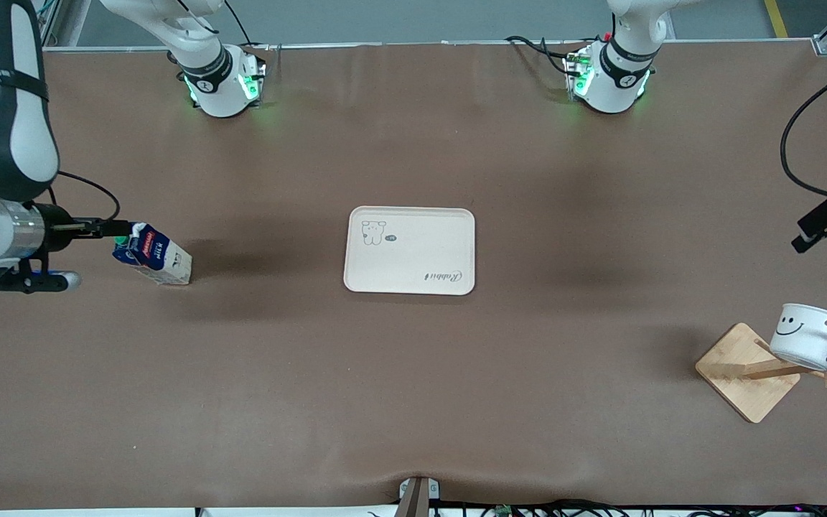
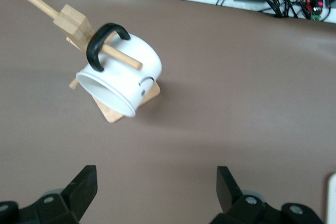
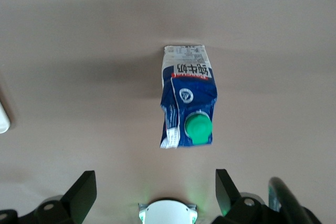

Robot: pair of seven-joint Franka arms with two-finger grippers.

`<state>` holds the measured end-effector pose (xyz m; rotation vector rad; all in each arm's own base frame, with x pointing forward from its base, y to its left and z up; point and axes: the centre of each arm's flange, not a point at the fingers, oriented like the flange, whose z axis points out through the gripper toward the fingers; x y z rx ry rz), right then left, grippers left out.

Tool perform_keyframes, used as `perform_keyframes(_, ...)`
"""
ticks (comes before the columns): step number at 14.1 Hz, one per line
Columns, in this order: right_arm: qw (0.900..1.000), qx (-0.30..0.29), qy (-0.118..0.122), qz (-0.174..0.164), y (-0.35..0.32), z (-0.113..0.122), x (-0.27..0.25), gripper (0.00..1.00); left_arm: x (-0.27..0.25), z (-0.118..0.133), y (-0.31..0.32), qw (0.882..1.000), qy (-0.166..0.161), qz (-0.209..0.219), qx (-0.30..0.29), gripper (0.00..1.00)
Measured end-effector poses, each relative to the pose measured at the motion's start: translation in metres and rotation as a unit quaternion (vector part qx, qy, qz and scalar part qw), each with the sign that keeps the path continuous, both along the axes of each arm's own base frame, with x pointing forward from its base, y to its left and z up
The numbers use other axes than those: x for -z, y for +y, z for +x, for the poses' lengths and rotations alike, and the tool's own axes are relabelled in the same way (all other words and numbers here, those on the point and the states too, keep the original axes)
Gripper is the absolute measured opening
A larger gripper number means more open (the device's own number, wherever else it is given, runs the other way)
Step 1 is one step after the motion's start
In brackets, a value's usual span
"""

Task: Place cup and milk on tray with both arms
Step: 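Move the right gripper to the carton while the left gripper reaches the mug, then grasp the carton with the right gripper while the left gripper grasps the mug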

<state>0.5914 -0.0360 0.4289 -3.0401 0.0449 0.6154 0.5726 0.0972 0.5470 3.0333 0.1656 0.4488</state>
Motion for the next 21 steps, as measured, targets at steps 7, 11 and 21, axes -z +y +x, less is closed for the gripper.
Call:
perform_keyframes(7, 0.999, -0.014, -0.019, -0.022, 0.000, -0.021, 0.050, 1.00, 0.062, 0.020, 0.027, 0.998, -0.063, 0.003, 0.012, 1.00)
perform_keyframes(11, 0.999, -0.025, -0.017, -0.035, 0.001, -0.027, 0.047, 1.00, 0.105, 0.033, 0.043, 0.996, -0.094, 0.000, 0.009, 1.00)
perform_keyframes(21, 0.999, -0.018, -0.016, -0.037, -0.007, -0.032, 0.058, 1.00, 0.134, 0.046, 0.037, 0.994, -0.108, -0.014, 0.001, 0.48)
